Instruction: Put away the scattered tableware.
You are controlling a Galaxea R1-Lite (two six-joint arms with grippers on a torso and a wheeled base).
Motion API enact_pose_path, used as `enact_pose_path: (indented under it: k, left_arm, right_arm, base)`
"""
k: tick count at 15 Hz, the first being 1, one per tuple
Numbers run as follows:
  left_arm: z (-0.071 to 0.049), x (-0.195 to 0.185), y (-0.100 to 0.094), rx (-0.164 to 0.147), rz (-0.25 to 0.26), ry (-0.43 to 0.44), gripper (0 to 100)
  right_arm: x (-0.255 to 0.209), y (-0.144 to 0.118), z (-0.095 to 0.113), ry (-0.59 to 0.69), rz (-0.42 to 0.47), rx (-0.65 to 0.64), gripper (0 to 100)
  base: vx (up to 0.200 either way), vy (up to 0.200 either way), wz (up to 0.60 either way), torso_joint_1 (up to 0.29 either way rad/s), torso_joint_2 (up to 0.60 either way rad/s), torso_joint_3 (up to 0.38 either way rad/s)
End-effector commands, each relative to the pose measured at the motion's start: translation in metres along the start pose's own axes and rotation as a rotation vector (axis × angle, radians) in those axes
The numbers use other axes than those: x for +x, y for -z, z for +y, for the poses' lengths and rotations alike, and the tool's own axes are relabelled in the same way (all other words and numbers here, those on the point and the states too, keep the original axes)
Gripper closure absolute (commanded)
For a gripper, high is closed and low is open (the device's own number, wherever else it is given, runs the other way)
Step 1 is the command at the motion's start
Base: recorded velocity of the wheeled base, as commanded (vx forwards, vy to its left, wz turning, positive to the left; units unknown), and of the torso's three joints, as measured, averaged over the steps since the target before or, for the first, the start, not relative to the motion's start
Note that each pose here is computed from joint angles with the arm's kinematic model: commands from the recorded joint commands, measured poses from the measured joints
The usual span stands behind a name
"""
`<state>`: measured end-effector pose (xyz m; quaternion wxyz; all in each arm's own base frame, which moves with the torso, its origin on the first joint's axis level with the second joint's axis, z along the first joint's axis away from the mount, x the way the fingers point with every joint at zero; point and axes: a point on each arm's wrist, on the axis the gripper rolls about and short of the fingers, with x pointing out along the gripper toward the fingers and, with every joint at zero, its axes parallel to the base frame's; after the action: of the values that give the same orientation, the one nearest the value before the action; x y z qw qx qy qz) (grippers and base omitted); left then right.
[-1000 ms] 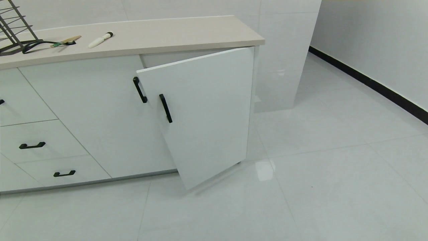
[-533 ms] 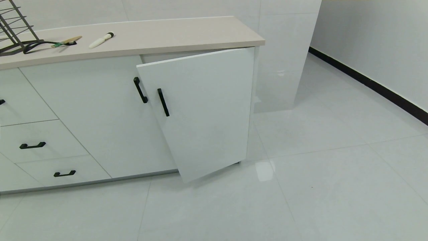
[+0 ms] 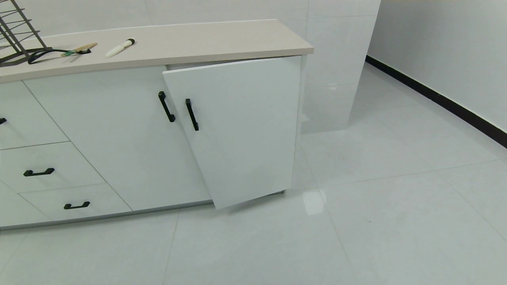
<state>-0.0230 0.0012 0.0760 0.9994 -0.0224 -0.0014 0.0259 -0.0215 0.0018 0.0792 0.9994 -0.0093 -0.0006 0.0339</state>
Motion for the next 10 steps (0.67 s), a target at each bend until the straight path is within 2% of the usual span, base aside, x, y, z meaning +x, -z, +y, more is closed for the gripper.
enact_pose_path:
  k: [1,5,9,10]
  left_arm:
    - [0.0,0.0001,0.0005,0.0,0.002,0.0,0]
    - [0.0,0.0001,0.0003,0.0,0.0,0.001,0]
    - [0.0,0.0001,0.0003,0.0,0.0,0.001,0]
    - [0.0,0.0001,0.0003,0.002,0.0,0.001,0]
  right_arm:
    - [-0.0015,0.0034,-0.0009,0.046,0.005,0.0,100]
    - [-0.0014,0.0039,-0.0011,0.051,0.003,0.003,100]
    - [-0.0014,0.0039,-0.0011,0.051,0.003,0.003,100]
    - [-0.0014,0.0039,-0.0011,0.051,0.003,0.003,100]
  base:
    - [0.0,0.0,0.0,0.0,0.0,0.0]
    - [0.0,0.0,0.0,0.0,0.0,0.0]
    - [0.2,0.2,0.0,0.001,0.0,0.002]
    - [0.2,0.0,0.0,-0.002,0.0,0.002]
